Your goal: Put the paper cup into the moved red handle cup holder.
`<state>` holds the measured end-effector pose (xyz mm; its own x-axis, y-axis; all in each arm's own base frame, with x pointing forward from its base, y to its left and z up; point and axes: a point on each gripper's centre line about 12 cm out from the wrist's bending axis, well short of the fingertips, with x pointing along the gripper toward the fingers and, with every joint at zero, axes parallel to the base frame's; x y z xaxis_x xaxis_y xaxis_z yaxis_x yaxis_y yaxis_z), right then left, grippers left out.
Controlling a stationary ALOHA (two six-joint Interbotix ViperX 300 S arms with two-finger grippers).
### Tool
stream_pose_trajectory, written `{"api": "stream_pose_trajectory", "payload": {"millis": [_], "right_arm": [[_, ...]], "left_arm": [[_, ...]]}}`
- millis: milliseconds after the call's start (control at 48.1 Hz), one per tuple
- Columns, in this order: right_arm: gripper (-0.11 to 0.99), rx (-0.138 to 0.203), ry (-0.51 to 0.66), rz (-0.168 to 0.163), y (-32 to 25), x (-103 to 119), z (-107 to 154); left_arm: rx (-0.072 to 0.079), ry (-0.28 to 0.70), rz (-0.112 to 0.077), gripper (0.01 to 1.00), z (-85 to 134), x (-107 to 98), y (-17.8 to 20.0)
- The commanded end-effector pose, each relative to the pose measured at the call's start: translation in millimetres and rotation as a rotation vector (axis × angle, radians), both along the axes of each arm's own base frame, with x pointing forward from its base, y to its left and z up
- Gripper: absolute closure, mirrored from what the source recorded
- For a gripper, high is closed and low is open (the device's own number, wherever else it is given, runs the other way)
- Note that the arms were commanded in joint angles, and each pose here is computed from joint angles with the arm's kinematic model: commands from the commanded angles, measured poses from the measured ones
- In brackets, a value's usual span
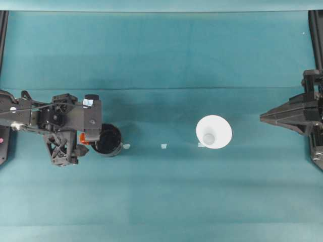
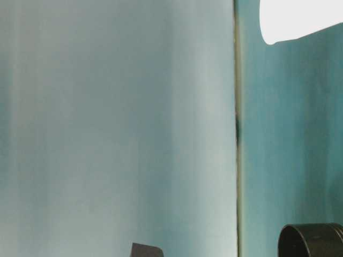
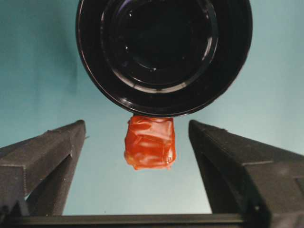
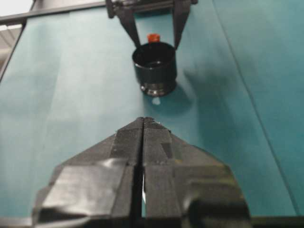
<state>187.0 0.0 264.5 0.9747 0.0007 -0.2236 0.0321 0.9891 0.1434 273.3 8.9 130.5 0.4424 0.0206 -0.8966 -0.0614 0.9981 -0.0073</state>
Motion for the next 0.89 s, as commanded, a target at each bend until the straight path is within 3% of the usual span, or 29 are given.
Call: {"api": "stream_pose_trajectory", "payload": {"millis": [0,187,270,499,707,874], "right_arm": [[0.98,0.009,-0.014,-0.004,-0.3,2.0,5.7],[0.98,0.009,-0.012,-0.004,-0.3,1.9,5.1],[0.98,0.007,-0.014,-0.003,-0.3,2.0,5.2],[0.98,0.009,-0.012,-0.005,-0.6,1.9,5.1],[0.98,0.009,-0.012,-0.005,-0.6,1.9,5.1],[0.98,0.007,-0.009,-0.005,-0.6,1.8,4.7]], "left_arm": [[0.004,-0.021,-0.01,0.209,5.0,4.6,-1.1],[0.014,-0.038,-0.055,0.734,5.9,6.5,-7.9],[0.018,-0.038,-0.065,0.737,6.3,6.8,-8.4],[0.02,-0.053,-0.064,0.737,14.6,10.7,-7.9],[0.026,-0.131,-0.049,0.737,86.3,23.9,-3.8],[0.027,-0.131,-0.048,0.737,123.8,24.2,-4.0]]}}
